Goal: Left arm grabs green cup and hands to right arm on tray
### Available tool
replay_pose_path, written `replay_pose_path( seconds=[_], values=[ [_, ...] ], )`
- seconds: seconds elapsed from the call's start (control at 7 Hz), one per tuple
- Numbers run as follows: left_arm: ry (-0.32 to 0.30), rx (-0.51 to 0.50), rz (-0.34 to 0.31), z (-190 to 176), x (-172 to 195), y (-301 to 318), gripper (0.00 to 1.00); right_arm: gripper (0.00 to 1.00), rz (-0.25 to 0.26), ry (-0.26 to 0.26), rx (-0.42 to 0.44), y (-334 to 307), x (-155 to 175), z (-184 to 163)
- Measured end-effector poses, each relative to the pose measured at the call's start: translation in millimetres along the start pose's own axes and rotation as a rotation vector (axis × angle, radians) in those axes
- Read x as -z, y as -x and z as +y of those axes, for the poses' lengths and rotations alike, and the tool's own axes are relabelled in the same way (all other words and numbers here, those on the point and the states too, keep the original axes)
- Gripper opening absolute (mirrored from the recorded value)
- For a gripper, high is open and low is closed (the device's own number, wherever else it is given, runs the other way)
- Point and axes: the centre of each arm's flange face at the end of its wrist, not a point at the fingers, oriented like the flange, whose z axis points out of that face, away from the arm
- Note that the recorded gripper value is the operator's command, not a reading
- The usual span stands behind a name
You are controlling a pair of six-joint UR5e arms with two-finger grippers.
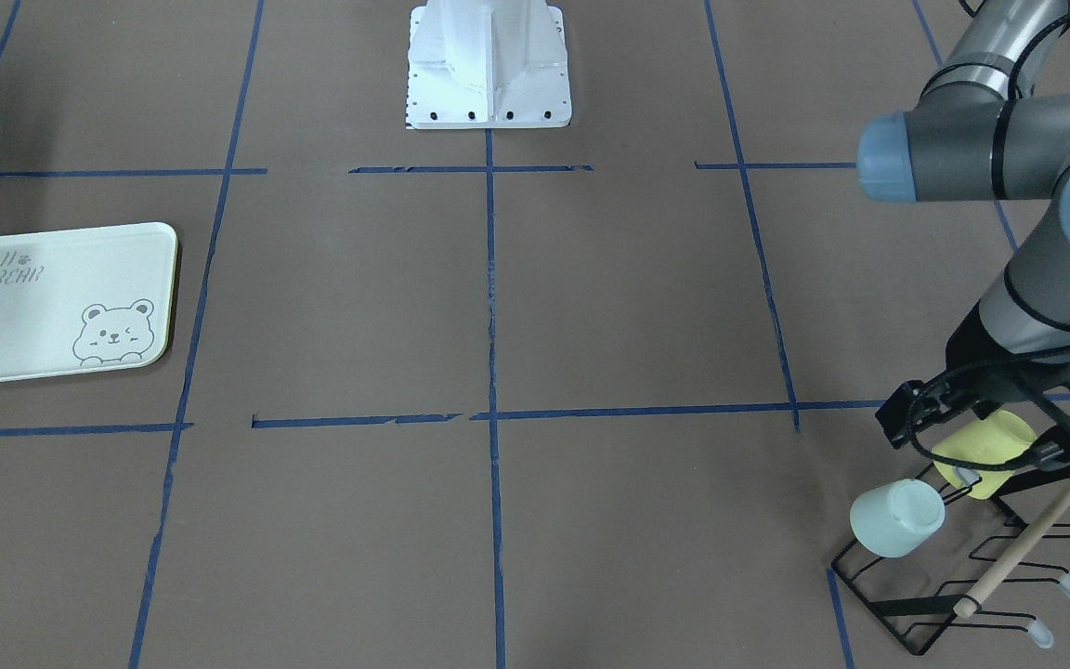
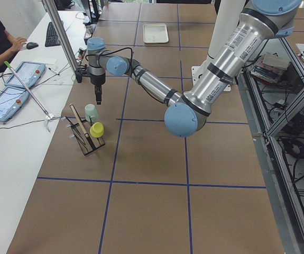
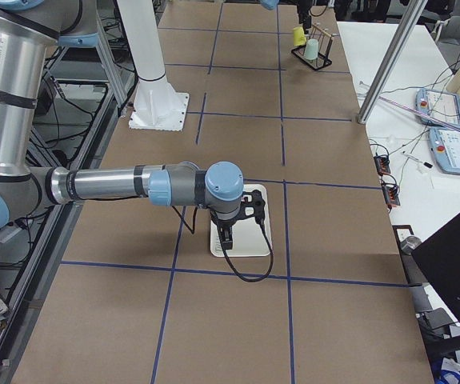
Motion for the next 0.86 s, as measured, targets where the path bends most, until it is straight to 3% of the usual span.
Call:
replay_pose_path(
  seconds=[0.57,0.86],
  values=[
    [-0.073,-0.011,0.014,-41,-44,-8,0.97,1.0,-0.005,0.015,-0.014,-7,-7,1],
    [-0.062,-0.008,0.002,-44,-59,-3,0.97,1.0,-0.006,0.016,-0.014,-7,-8,1]
  ],
)
